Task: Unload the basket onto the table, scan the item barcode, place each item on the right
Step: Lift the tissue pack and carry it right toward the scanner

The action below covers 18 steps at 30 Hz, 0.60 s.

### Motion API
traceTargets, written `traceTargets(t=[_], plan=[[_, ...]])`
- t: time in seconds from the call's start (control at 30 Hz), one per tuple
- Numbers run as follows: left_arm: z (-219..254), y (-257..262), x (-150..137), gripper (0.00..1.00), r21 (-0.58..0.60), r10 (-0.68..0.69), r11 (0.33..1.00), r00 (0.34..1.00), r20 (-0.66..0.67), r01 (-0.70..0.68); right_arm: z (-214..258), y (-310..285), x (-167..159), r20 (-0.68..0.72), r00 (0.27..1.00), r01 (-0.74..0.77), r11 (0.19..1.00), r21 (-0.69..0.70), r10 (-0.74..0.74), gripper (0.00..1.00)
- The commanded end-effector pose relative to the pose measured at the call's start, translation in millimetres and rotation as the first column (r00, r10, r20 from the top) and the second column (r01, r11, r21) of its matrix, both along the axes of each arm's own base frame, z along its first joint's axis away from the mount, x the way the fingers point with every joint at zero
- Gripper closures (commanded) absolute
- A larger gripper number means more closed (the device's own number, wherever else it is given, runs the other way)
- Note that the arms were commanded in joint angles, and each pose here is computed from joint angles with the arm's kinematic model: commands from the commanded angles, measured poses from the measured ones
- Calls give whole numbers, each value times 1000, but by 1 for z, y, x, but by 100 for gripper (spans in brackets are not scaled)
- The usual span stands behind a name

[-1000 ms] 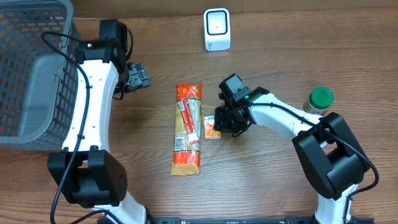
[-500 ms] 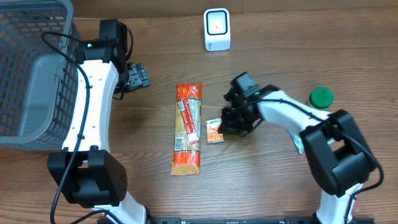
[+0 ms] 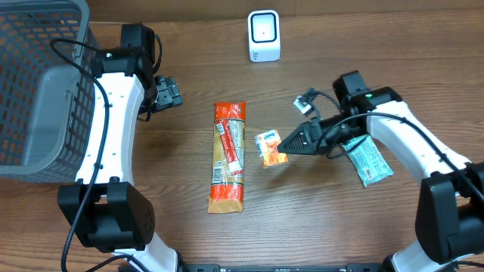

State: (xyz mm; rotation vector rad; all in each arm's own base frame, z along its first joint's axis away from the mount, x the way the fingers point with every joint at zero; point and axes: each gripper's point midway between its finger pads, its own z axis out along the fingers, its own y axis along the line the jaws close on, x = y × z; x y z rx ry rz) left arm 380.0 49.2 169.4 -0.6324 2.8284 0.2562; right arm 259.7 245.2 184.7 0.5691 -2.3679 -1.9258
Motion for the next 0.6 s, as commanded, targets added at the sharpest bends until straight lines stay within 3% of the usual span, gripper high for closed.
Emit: traceTargets(t=[0.0, 0.33, 0.57], plan=[[0, 1, 0, 0, 12, -13, 1000, 1000, -4, 14, 50, -14, 1, 194, 979, -4, 953, 301, -57, 96], [0, 1, 0, 0, 12, -13, 1000, 1000, -4, 14, 64, -64, 1, 167, 958, 178, 939, 293, -234, 96], [0, 1, -1, 0, 12, -13, 1000, 1000, -4, 14, 77, -69, -3, 202, 947, 184, 936, 301, -251, 96]])
